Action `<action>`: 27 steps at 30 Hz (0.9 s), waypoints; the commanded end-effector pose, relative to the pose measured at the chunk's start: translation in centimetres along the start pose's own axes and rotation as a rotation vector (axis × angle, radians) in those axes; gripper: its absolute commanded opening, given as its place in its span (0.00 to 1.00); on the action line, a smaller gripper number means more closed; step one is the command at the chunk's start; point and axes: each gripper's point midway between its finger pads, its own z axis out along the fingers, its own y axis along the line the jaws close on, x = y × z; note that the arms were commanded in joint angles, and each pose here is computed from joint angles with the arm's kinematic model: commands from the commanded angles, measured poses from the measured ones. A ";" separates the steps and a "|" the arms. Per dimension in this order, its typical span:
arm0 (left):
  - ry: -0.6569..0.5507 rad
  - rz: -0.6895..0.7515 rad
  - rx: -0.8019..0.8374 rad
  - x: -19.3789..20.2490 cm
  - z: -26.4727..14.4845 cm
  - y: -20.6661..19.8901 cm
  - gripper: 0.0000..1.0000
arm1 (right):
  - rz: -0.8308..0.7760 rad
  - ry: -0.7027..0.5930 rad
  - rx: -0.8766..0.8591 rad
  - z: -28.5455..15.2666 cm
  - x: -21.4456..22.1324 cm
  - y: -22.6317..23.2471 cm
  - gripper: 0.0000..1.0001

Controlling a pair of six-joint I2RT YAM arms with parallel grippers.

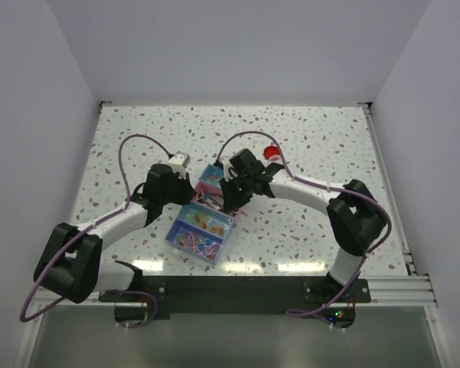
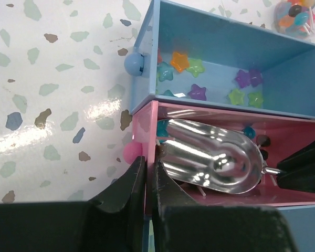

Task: Pack the candies
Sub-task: Scoop the fake candies from the storage box.

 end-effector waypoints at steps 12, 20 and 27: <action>-0.052 0.041 -0.026 -3.2 -0.9 -0.5 0.00 | -0.126 -0.299 -0.134 -3.8 -5.8 1.1 0.00; -0.064 0.045 -0.013 -3.7 -0.9 -0.8 0.00 | -0.154 -0.275 -0.099 -2.2 -4.2 -0.3 0.00; -0.064 0.043 0.022 -3.7 -0.8 -1.4 0.01 | -0.160 -0.227 -0.099 0.0 -3.1 -1.1 0.00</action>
